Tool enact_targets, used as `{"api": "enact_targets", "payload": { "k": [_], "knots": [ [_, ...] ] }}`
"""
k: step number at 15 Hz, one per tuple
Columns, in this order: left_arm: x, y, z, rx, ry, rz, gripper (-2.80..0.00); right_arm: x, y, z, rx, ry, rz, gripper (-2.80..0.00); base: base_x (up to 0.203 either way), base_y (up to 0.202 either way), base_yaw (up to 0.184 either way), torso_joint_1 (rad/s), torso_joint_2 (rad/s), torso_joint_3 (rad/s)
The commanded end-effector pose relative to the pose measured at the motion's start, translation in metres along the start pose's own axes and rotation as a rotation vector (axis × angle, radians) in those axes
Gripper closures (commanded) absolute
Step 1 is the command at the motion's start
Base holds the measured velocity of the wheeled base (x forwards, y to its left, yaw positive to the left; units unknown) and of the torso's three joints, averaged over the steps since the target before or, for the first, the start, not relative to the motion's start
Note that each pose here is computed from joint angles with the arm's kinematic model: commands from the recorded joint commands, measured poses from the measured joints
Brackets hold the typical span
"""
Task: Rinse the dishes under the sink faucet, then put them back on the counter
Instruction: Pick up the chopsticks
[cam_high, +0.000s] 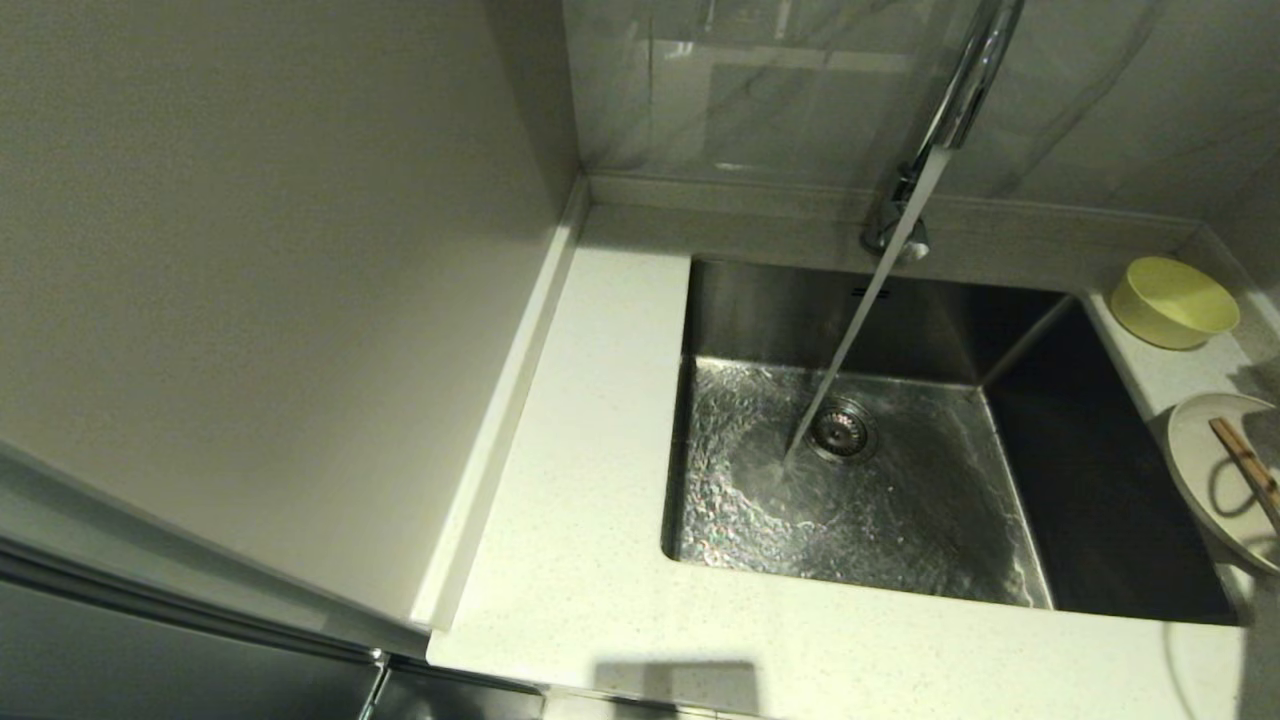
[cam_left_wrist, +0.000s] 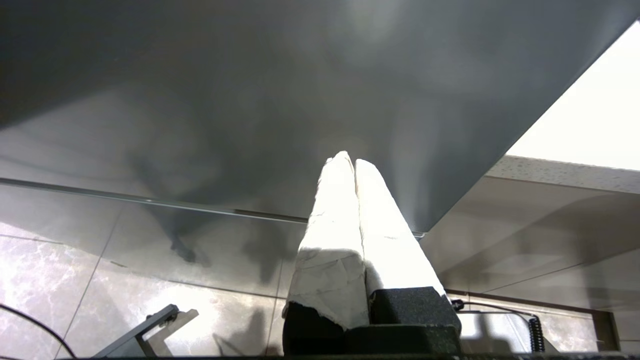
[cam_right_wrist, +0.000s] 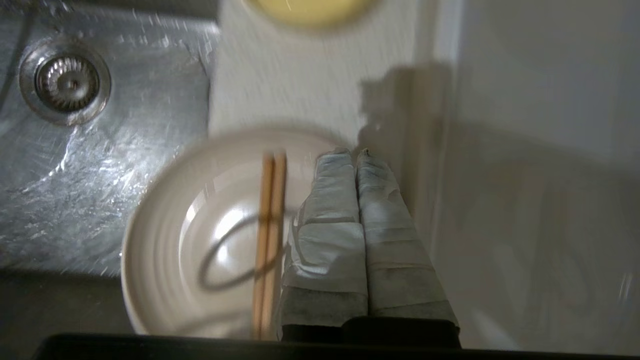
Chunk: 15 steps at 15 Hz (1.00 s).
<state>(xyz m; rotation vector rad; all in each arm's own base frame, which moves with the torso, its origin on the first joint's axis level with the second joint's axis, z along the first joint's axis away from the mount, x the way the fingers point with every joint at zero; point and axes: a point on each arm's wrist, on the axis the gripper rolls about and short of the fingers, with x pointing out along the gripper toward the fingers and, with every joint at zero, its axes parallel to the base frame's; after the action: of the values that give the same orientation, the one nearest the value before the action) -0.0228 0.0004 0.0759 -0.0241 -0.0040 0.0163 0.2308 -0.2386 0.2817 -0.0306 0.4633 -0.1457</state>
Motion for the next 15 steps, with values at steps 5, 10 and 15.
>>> {"api": "enact_targets", "payload": {
  "k": [5, 10, 15],
  "knots": [
    [0.000, 0.000, 0.000, -0.001, -0.002, 0.000, 0.00, 0.003, 0.021, -0.040, 0.058, 0.185, 0.180, 0.00, 0.000, 0.000, 0.000, 0.000, 0.00, 0.000],
    [0.000, 0.000, 0.000, -0.001, -0.002, 0.000, 0.00, -0.006, 0.046, -0.039, 0.078, 0.177, 0.266, -0.10, 0.000, 0.000, 0.000, 0.000, 0.00, 0.000],
    [0.000, 0.000, 0.000, -0.001, -0.002, 0.000, 0.00, -0.003, 0.045, -0.039, -0.043, 0.203, 0.196, -2.80, 0.000, 0.000, 0.000, 0.000, 0.00, 0.000]
  ]
}}
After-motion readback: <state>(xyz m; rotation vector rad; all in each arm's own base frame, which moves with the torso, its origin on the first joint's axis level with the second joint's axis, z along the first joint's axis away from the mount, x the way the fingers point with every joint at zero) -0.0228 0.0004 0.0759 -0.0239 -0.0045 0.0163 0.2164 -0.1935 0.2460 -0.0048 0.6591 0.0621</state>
